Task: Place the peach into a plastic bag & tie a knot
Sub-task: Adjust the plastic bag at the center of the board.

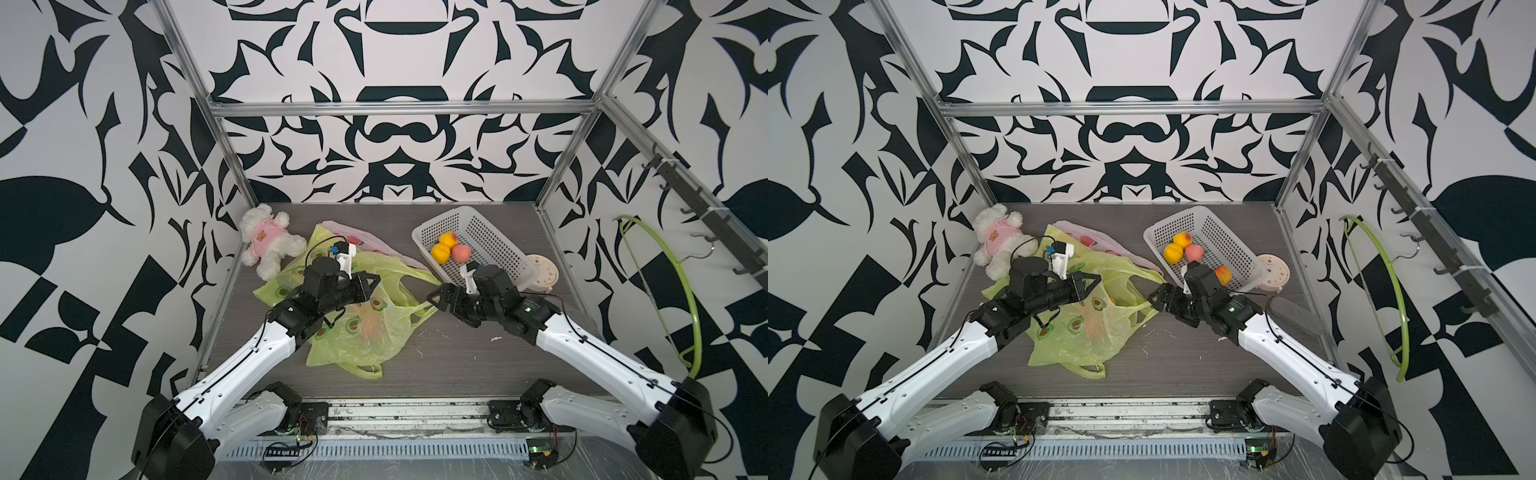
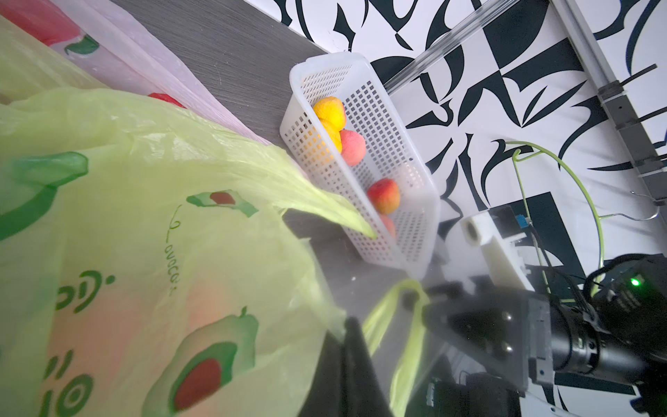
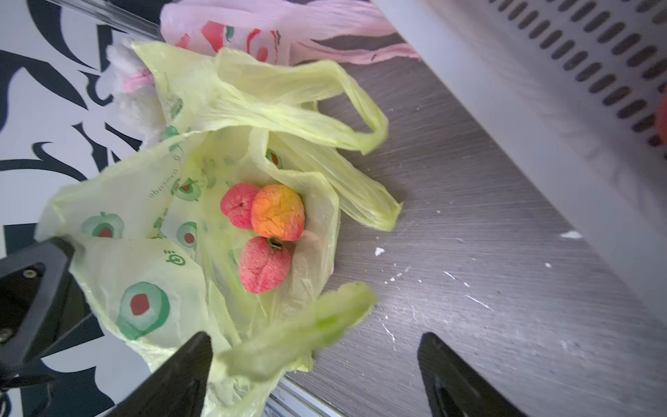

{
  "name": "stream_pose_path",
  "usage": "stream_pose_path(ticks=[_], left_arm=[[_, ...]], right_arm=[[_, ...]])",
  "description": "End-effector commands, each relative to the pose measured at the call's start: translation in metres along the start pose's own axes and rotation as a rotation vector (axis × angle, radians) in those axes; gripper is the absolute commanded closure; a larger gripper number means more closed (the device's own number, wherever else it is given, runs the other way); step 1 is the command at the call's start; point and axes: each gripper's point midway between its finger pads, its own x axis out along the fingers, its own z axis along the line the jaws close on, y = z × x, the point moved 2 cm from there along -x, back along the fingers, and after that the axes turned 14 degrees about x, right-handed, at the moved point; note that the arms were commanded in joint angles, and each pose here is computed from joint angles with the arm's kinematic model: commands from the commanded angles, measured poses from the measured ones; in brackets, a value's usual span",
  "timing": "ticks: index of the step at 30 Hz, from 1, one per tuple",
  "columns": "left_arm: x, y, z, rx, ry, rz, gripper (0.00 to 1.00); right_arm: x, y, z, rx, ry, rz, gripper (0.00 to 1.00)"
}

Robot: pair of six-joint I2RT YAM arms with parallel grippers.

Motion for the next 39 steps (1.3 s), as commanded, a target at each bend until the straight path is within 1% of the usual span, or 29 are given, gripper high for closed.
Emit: stream_pose_path(ticks=[1,5,7,10,11,12,18,19,20,21,22,23,24,26,27,29,32,36,39], left_arm=[[0.003,0.003,0.002,-0.002,0.009,0.009,1.00],[0.003,0.002,0.001,-0.002,0.011,0.010,1.00],[0.003,0.001,0.000,-0.001,0.012,0.010,1.00],[0.003,0.001,0.000,-0.001,0.013,0.012,1.00],[0.003,0.001,-0.001,0.000,0.014,0.012,1.00],[0.002,0.001,-0.001,-0.001,0.013,0.012,1.00],[-0.001,-0.002,0.003,-0.001,-0.023,0.008,1.00],[-0.003,-0.003,0.004,0.000,-0.040,0.008,1.00],[-0.006,-0.006,0.005,0.004,-0.066,0.007,1.00],[-0.010,-0.010,0.006,0.012,-0.092,0.009,0.92],[-0.013,-0.013,0.006,0.021,-0.110,0.010,0.80],[-0.018,-0.018,0.004,0.037,-0.129,0.011,0.65],[-0.024,-0.024,0.002,0.058,-0.143,0.007,0.53],[-0.036,-0.036,-0.004,0.101,-0.168,-0.010,0.36],[-0.043,-0.043,-0.008,0.128,-0.176,-0.019,0.30],[-0.056,-0.055,-0.019,0.194,-0.159,-0.045,0.24],[-0.071,-0.065,-0.039,0.287,-0.096,-0.075,0.19],[-0.079,-0.065,-0.051,0.361,-0.041,-0.078,0.17],[-0.081,-0.064,-0.057,0.420,0.001,-0.103,0.16]], right_arm=[[0.005,-0.007,0.025,0.027,-0.122,-0.016,0.10],[0.011,-0.010,0.023,0.047,-0.129,-0.028,0.10],[0.015,-0.009,0.020,0.050,-0.117,-0.021,0.12],[0.018,-0.010,0.014,0.056,-0.099,-0.025,0.20],[0.018,-0.011,0.013,0.056,-0.099,-0.031,0.25],[0.018,-0.011,0.013,0.056,-0.103,-0.036,0.33],[0.008,-0.014,0.030,0.006,-0.109,-0.043,0.91],[0.005,-0.015,0.035,-0.008,-0.115,-0.042,0.98],[0.002,-0.015,0.043,-0.024,-0.123,-0.035,1.00],[-0.001,-0.015,0.051,-0.046,-0.133,-0.027,1.00],[-0.003,-0.015,0.060,-0.066,-0.147,-0.017,1.00],[-0.005,-0.014,0.071,-0.090,-0.165,0.000,1.00],[-0.007,-0.012,0.082,-0.116,-0.183,0.021,1.00],[-0.009,-0.010,0.105,-0.163,-0.205,0.055,1.00],[-0.010,-0.007,0.117,-0.191,-0.213,0.074,1.00],[-0.011,-0.003,0.138,-0.238,-0.227,0.104,1.00],[-0.010,0.000,0.167,-0.293,-0.242,0.143,1.00],[-0.008,0.004,0.196,-0.347,-0.252,0.187,1.00],[-0.008,0.009,0.214,-0.378,-0.268,0.212,1.00]])
